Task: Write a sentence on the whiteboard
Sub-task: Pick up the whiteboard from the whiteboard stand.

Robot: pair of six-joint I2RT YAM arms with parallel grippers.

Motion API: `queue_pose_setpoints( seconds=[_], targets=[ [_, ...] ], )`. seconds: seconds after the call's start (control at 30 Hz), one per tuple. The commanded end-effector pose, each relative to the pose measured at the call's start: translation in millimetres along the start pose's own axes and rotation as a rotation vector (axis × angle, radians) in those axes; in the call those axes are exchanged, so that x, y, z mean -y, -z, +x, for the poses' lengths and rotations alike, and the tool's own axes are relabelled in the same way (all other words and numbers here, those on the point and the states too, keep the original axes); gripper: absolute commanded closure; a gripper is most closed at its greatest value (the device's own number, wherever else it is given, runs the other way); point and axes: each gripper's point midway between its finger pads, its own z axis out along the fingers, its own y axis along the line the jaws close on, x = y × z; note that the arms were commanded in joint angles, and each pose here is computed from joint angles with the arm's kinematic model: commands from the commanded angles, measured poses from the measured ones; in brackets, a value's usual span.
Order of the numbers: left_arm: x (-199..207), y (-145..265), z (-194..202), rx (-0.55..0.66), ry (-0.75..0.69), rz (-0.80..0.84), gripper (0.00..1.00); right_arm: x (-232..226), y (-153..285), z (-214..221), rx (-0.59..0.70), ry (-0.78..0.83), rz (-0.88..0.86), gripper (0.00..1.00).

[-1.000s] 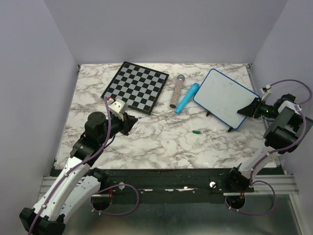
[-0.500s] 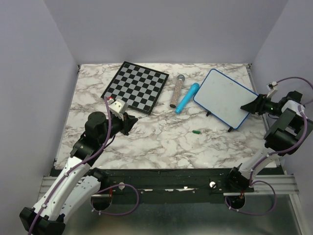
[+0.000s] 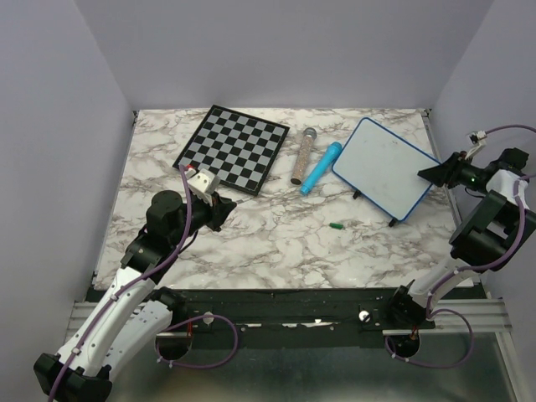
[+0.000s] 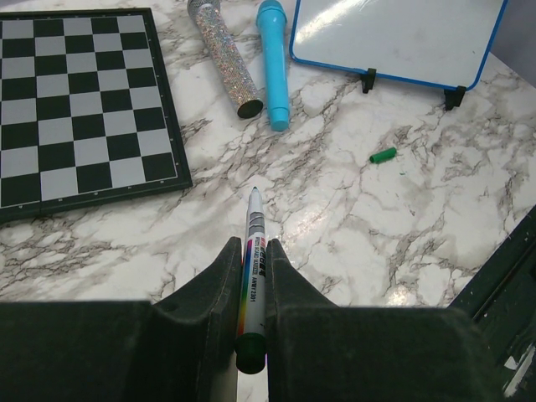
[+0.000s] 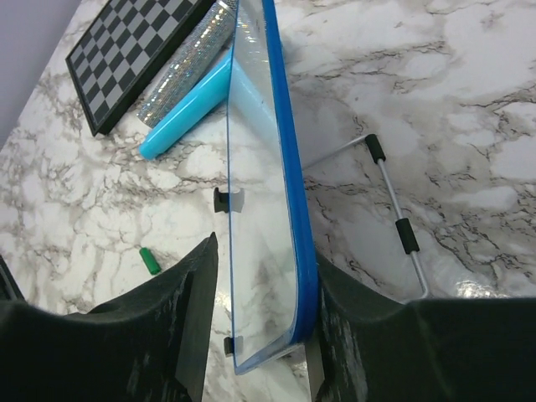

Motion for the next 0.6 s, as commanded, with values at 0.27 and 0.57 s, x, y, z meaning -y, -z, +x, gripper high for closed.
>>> queue_pose_setpoints(
  seconds=[0.27, 0.57],
  targets=[
    [2.1, -0.6, -3.2, 0.017, -0.007, 0.019, 1.0, -23.8, -19.9, 9.4, -0.026, -0.002, -0.087, 0.52],
    [1.4, -0.6, -1.9, 0.013, -0.005, 0.015, 1.0, -15.4, -38.7, 22.0, -0.075, -0.048, -0.024, 0.53]
  ],
)
